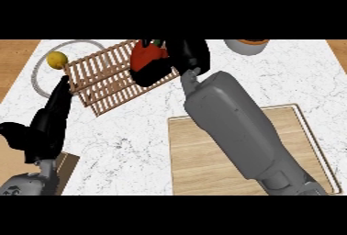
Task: Pick the bell pepper from the tray and place it in the tiered shelf
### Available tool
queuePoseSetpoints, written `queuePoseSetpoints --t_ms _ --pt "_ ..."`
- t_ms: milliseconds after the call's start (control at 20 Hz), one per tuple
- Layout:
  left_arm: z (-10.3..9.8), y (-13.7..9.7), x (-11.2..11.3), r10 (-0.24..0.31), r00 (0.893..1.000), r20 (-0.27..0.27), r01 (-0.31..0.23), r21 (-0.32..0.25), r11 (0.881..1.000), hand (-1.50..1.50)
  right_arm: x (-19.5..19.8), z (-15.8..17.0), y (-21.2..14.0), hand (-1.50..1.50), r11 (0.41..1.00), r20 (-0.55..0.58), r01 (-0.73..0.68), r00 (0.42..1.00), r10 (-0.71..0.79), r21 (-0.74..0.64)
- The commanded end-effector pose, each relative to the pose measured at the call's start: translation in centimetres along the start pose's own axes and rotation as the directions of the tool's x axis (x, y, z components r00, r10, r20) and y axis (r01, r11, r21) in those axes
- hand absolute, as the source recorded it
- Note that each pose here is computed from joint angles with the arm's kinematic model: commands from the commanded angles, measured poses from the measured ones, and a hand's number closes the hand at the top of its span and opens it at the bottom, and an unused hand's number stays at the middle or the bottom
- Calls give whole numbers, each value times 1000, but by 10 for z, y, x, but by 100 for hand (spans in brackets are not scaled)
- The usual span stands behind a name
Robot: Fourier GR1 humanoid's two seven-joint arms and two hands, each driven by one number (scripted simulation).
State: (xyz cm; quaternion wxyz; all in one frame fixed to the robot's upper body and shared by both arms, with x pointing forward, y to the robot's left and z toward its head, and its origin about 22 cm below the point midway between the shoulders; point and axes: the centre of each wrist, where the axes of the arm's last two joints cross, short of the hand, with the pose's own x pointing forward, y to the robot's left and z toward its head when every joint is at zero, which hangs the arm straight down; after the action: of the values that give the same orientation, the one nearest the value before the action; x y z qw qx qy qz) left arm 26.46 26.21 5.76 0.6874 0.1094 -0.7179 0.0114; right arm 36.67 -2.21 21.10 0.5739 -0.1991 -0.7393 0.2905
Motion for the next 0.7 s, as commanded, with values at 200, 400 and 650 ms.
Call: queuePoseSetpoints --t_ms 200,400,650 --pt "-6 -5 1 14 1000 18 -14 -40 999 0 -19 -29 31 150 998 15 13 1000 -12 -55" --pt "4 -6 -4 25 1000 4 -25 -20 999 0 -21 -43 34 150 998 13 -62 998 62 -20" --pt "10 -11 -1 12 1000 22 -10 -81 997 0 -31 -54 28 -150 989 -98 126 986 -133 -78"
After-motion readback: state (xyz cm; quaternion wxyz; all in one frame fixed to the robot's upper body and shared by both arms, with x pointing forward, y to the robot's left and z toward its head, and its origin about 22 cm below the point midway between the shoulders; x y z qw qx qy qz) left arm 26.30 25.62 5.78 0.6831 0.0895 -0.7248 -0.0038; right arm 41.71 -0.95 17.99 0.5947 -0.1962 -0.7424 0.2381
